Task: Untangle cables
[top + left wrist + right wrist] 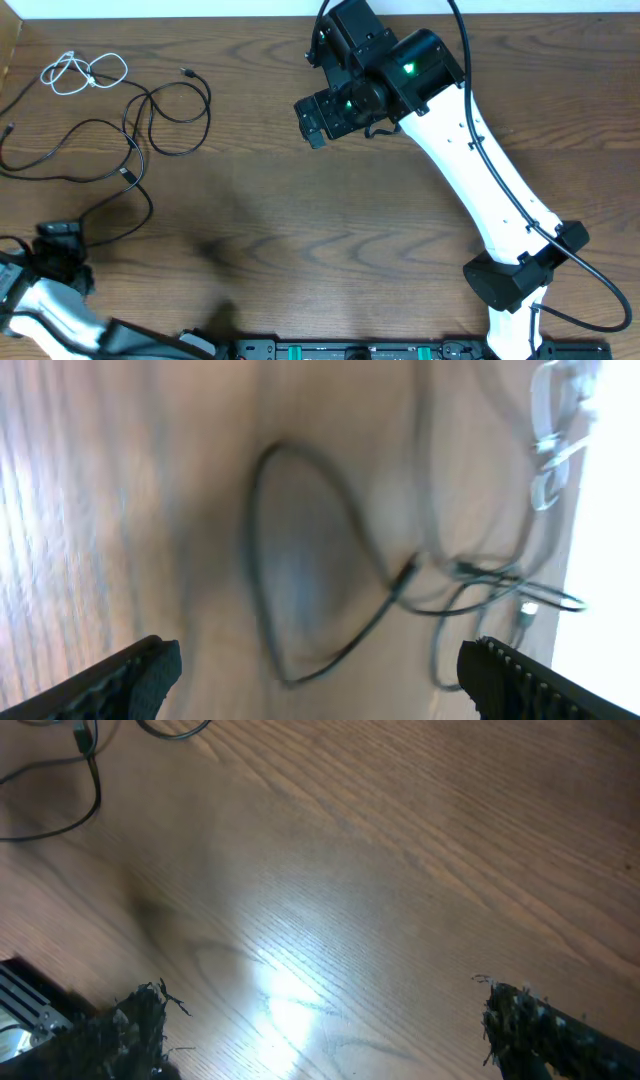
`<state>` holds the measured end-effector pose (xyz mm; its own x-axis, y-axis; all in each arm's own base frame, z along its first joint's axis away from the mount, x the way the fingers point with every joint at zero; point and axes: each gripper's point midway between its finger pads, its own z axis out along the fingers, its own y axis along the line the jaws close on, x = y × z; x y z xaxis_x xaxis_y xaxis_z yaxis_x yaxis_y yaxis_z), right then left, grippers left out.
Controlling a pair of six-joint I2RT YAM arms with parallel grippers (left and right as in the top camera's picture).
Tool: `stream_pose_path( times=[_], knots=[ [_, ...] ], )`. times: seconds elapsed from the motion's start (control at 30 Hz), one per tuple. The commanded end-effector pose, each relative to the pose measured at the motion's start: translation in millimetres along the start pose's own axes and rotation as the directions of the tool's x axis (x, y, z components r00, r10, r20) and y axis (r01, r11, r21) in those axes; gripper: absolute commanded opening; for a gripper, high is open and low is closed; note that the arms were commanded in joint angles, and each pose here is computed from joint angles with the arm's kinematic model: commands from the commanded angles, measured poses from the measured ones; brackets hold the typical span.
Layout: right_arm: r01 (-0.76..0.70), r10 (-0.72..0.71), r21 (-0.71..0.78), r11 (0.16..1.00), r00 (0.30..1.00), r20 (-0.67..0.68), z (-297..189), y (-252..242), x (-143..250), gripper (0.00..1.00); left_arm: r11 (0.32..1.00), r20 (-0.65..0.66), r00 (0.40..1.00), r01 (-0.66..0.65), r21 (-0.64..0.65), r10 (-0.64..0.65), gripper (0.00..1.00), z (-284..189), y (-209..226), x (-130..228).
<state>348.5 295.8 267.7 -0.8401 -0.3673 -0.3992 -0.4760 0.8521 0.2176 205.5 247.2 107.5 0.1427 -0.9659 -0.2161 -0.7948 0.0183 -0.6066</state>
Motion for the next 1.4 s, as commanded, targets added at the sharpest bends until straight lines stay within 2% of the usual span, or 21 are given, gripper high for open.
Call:
stream_pose_path(
  times=[0.0,0.2,0.43,0.57,0.73,0.9,1.07,1.37],
  knots=[
    [0.011,-0.011,0.003,1.000,1.000,-0.001,0,-1,0,0.99,0.997,0.048,0.995,-0.082,0.009,0.082,0.93,-8,-21,-2],
    [0.010,-0.009,0.005,1.000,1.000,-0.012,0,-2,3,0.99,0.958,0.016,0.961,-0.278,0.071,0.277,0.93,4,-58,29],
    [0.010,-0.009,0.005,1.000,1.000,-0.009,0,-2,2,0.99,0.871,0.066,0.868,-0.490,-0.044,0.492,0.93,12,-81,46],
    [0.010,-0.010,0.004,1.000,1.000,-0.006,0,-2,2,0.99,0.816,0.000,0.818,-0.574,-0.065,0.575,0.93,5,-117,49],
    [0.004,-0.004,-0.003,1.000,1.000,0.007,0,0,-2,0.99,0.774,-0.100,0.777,-0.628,-0.079,0.621,0.93,0,-165,44],
    [0.002,-0.002,0.002,1.000,1.000,-0.013,0,-1,3,0.99,0.779,-0.108,0.776,-0.627,-0.021,0.622,0.94,1,-193,42],
    [0.003,-0.003,-0.001,1.000,1.000,0.000,0,-1,0,0.99,0.777,-0.044,0.776,-0.629,0.009,0.629,0.93,19,-211,34],
    [0.000,0.000,0.001,1.000,1.000,-0.010,0,-1,2,0.99,0.869,-0.006,0.869,-0.494,0.027,0.494,0.94,95,-220,22]
  ],
)
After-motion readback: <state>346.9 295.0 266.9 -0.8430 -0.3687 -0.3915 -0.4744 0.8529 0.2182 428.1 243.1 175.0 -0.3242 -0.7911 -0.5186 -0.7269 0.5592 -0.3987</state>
